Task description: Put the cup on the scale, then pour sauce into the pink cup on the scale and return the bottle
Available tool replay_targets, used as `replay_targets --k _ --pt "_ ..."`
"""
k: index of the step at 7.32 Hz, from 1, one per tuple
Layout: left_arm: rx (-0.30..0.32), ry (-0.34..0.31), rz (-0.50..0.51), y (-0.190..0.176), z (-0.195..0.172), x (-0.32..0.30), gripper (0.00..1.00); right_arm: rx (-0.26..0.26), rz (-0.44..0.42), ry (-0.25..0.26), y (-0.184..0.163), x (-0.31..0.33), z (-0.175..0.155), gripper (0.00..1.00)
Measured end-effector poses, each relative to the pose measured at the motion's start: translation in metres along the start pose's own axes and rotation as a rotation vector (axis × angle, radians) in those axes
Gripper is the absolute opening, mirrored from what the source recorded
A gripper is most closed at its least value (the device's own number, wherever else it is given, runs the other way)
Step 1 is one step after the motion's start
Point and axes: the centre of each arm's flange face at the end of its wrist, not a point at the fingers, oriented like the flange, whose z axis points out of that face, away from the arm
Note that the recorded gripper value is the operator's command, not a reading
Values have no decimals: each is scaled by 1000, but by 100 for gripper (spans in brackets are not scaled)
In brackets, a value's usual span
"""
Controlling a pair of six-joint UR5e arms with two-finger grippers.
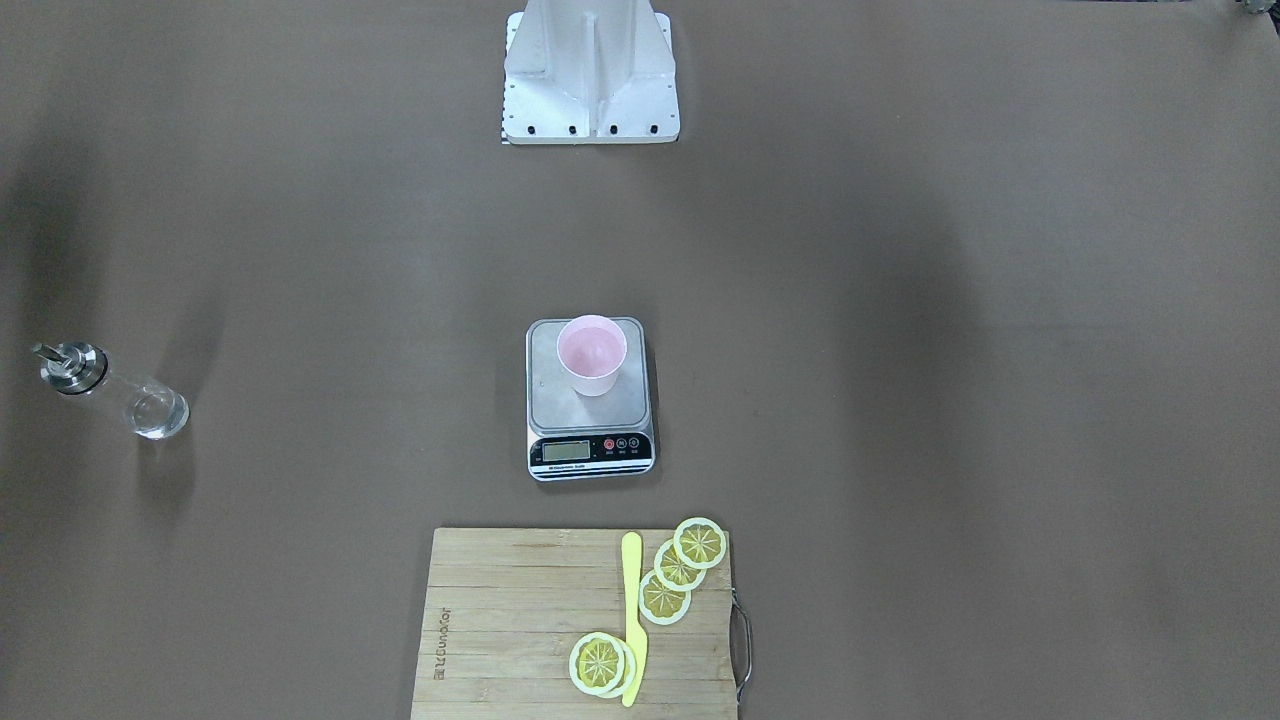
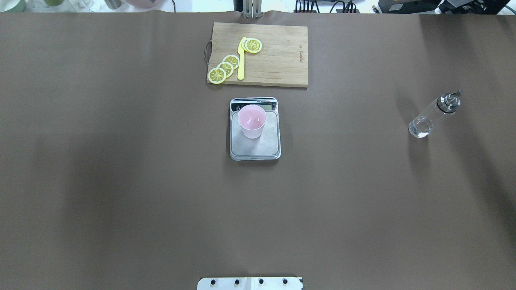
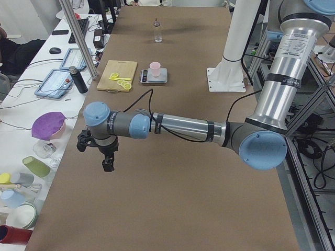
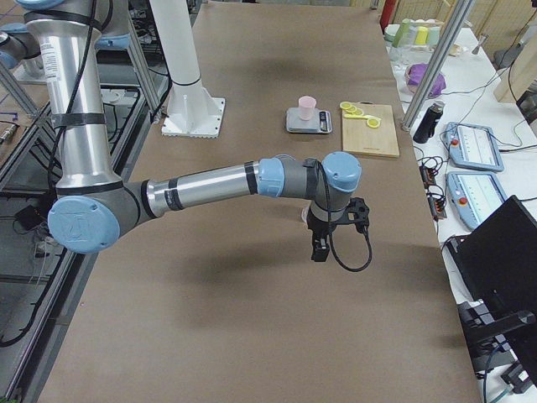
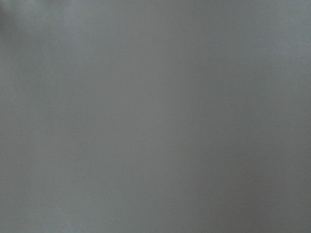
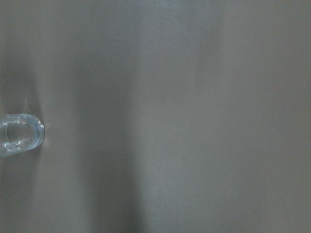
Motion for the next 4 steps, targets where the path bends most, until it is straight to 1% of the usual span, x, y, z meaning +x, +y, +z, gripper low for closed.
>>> replay_targets --k 2,4 --pt "-11 21 -15 37 6 -10 99 -5 6 -1 3 3 3 100" --pt "-11 23 -16 54 4 -11 99 -3 7 0 3 4 2 100"
